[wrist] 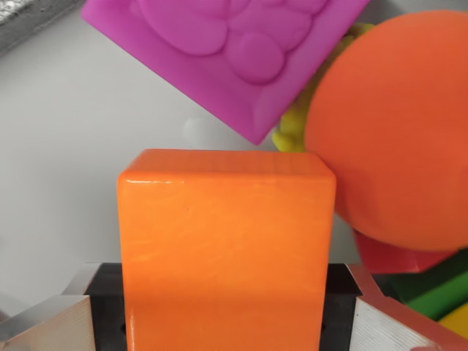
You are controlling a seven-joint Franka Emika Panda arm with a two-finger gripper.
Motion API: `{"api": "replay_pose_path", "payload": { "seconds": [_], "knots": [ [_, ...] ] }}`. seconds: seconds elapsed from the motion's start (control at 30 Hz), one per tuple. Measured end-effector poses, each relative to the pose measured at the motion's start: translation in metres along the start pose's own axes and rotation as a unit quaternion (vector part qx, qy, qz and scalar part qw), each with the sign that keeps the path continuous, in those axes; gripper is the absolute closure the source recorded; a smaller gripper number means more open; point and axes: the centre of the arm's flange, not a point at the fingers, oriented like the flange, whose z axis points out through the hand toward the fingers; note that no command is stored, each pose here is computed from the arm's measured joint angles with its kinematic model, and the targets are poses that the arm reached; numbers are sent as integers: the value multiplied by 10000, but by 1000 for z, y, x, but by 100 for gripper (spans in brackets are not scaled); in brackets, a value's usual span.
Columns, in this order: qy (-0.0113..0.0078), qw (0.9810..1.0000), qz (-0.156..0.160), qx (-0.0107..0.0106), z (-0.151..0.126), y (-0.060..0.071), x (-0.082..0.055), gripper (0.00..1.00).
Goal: Pick an object from the bin
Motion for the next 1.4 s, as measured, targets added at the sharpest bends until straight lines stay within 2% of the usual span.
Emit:
{"api": "replay_pose_path", "payload": {
  "seconds": [0.57, 0.83, 1.03, 1.13, 1.4],
  "knots": [
    [14, 10000, 0, 0, -68, 0, 0, 100],
    [2, 10000, 3, -2, -100, 1, -1, 100],
    [11, 10000, -1, -3, -124, 1, 0, 100],
    [6, 10000, -2, -5, -135, 1, 0, 100],
    [11, 10000, -5, -7, -165, 1, 0, 100]
  ]
}}
